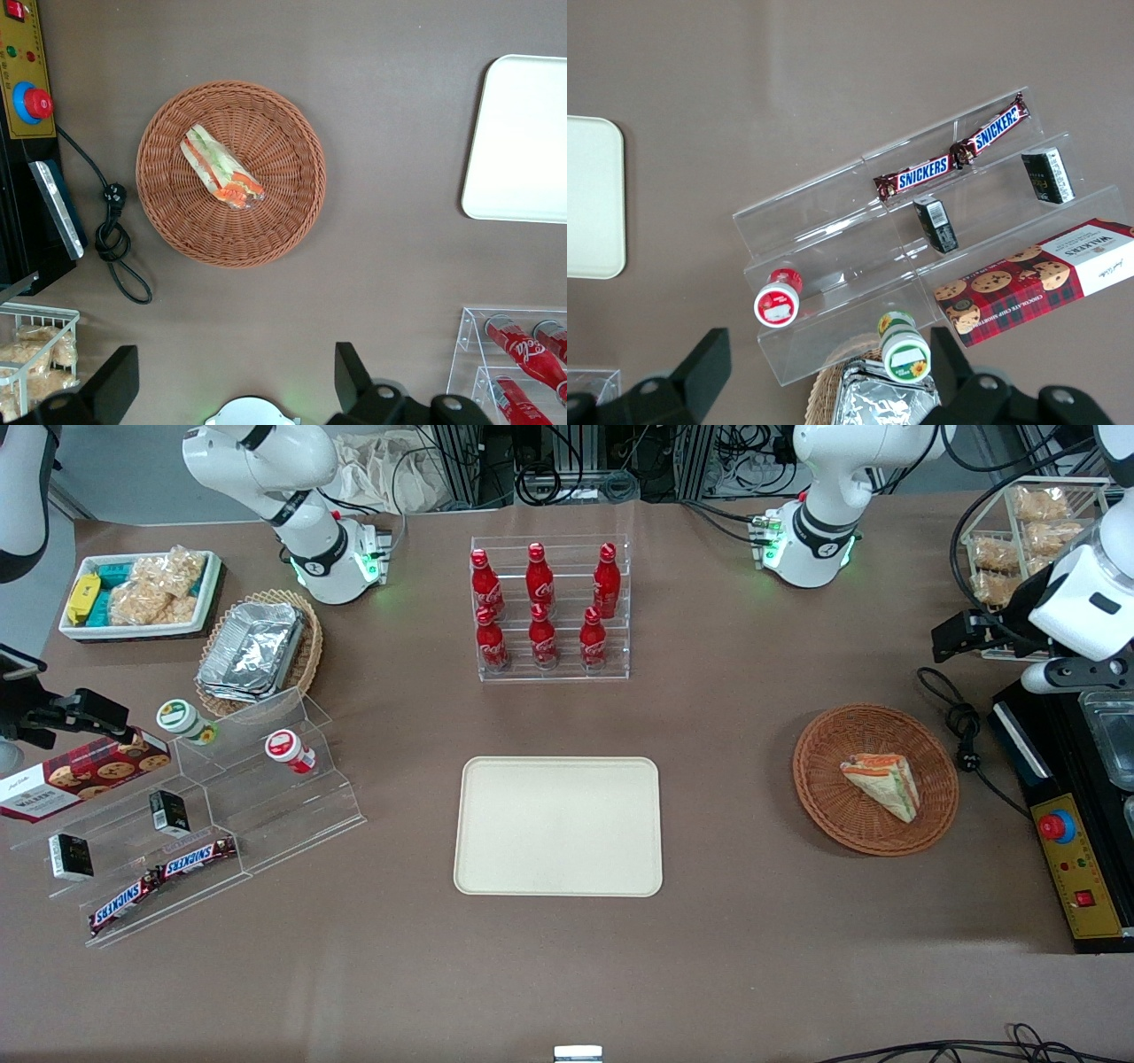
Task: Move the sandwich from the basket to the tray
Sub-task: 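Move the left gripper down over the wrapped sandwich in the wicker basket, then close the left gripper on the wrapped sandwich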
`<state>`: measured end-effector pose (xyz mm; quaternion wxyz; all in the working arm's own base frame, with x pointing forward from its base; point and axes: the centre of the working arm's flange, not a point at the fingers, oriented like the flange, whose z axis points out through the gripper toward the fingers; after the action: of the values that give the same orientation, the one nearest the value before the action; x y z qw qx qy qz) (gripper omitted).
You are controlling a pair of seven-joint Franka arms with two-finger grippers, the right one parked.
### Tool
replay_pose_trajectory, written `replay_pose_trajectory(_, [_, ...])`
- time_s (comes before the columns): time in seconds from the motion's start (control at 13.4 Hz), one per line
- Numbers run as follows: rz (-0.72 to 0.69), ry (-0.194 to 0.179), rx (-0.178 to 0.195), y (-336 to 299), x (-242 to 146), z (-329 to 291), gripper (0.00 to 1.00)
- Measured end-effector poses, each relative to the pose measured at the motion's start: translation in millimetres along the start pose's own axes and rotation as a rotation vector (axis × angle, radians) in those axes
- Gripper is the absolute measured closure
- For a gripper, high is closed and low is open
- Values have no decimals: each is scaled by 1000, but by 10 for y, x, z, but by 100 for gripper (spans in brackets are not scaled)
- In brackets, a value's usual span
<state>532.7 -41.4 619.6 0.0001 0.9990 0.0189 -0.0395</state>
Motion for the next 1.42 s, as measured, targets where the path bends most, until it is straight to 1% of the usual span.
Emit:
replay_pose_trajectory(0.22, [-5, -5, 1, 12, 19, 24, 1])
replay_pose_trajectory(0.3, [-31, -10, 1, 11, 29, 43, 1])
replay_pose_trajectory(0.37, [-81, -21, -3, 12, 59, 94, 1])
replay_pose_trajectory(0.52, [-190, -63, -32, -49, 155, 297, 1])
replay_pose_trajectory(0.6, [-233, -80, -34, -117, 208, 454, 1])
replay_pose_trajectory(0.67, [-283, -86, -34, -170, 259, 645, 1])
replay_pose_trajectory(0.82, [-393, -79, -30, -218, 346, 1079, 1])
replay_pose_trajectory(1.04, [-515, -44, -19, -253, 438, 1871, 1])
replay_pose_trajectory(1.12, [-546, -37, -9, -280, 454, 2159, 1])
replay_pose_trajectory(1.19, [-573, -34, 3, -333, 472, 2437, 1])
replay_pose_trajectory(1.27, [-598, -29, 9, -398, 506, 2667, 1])
replay_pose_trajectory(1.42, [-659, -27, 10, -520, 591, 3017, 1])
